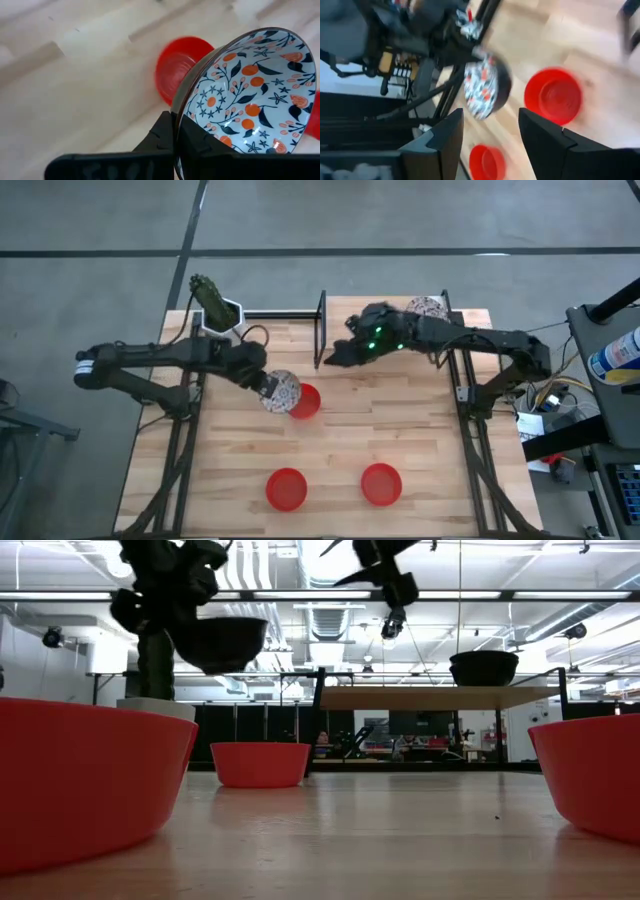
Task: Pick & Place Mini bowls
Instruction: Stack the white bowl on the white bowl on the shelf, then put the top red bowl on the shelf
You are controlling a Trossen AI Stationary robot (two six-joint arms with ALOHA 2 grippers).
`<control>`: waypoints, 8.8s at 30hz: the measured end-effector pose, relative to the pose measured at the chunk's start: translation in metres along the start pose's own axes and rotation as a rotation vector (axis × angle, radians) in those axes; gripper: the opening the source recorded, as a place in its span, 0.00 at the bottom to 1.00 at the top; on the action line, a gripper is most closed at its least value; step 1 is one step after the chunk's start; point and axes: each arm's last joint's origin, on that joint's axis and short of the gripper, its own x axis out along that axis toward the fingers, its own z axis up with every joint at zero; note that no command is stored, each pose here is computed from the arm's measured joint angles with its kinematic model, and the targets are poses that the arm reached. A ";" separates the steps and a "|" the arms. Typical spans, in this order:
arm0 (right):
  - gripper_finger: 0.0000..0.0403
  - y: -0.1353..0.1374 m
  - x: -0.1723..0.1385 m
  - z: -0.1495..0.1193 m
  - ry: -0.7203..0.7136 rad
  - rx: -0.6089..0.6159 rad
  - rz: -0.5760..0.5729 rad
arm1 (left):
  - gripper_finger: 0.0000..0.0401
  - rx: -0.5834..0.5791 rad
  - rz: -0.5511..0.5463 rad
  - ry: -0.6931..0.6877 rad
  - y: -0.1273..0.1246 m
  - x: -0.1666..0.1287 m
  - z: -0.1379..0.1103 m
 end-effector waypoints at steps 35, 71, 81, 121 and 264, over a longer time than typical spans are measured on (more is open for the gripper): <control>0.34 -0.012 0.063 -0.007 0.067 -0.061 -0.221 | 0.00 0.138 0.107 0.056 -0.063 -0.017 0.067; 0.02 -0.014 0.041 0.000 0.208 -0.115 -0.283 | 0.41 0.343 -0.134 -0.309 -0.083 -0.083 0.089; 0.02 -0.016 -0.021 0.038 0.148 -0.105 -0.354 | 0.41 0.331 -0.151 -0.363 -0.077 -0.100 0.085; 0.03 -0.090 -0.225 0.056 -0.330 0.350 -0.768 | 0.41 0.360 -0.142 -0.349 -0.077 -0.094 0.082; 0.25 -0.009 -0.220 0.009 -0.503 -0.206 -0.092 | 0.41 0.116 0.072 0.110 -0.005 0.094 0.021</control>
